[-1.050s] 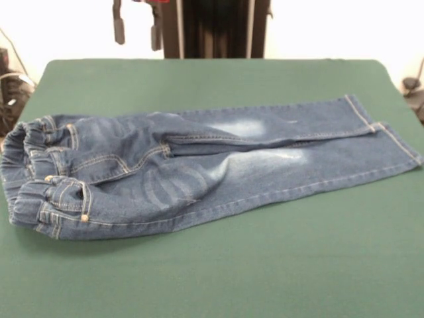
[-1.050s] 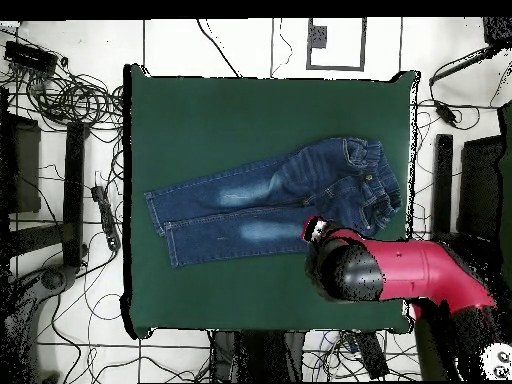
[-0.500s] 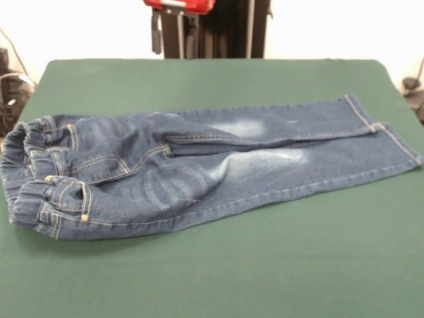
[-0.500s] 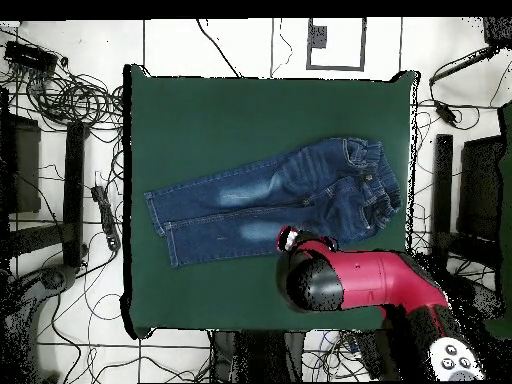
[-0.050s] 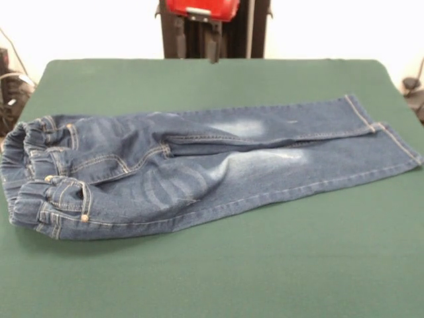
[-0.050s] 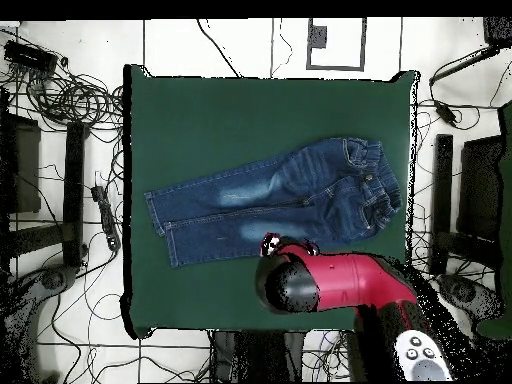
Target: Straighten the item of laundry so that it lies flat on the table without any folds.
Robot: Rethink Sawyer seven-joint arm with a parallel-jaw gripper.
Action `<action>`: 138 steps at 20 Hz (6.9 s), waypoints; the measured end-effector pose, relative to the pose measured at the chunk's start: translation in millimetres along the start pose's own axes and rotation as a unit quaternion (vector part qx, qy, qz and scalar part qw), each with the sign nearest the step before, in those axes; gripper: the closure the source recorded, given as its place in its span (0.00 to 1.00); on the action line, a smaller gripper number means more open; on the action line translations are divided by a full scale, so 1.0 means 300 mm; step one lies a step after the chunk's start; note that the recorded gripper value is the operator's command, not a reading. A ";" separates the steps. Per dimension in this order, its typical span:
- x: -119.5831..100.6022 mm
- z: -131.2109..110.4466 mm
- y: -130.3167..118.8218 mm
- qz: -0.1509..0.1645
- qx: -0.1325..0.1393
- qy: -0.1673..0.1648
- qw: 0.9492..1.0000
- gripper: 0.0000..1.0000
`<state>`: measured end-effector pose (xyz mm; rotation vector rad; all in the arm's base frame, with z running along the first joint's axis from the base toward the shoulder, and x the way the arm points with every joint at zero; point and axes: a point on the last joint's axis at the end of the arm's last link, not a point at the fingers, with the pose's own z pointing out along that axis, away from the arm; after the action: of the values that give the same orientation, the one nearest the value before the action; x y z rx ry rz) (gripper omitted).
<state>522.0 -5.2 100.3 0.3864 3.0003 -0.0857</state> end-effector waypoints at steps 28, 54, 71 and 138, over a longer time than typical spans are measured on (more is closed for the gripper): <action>0.250 0.005 0.459 0.077 0.012 0.017 0.997 1.00; 0.401 0.262 0.554 0.119 0.025 -0.008 0.993 1.00; 0.430 0.329 0.553 0.136 0.048 0.004 0.990 1.00; 0.284 0.431 0.676 0.258 0.024 -0.067 0.964 1.00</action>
<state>505.9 202.8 -46.7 1.1002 2.6684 -0.1315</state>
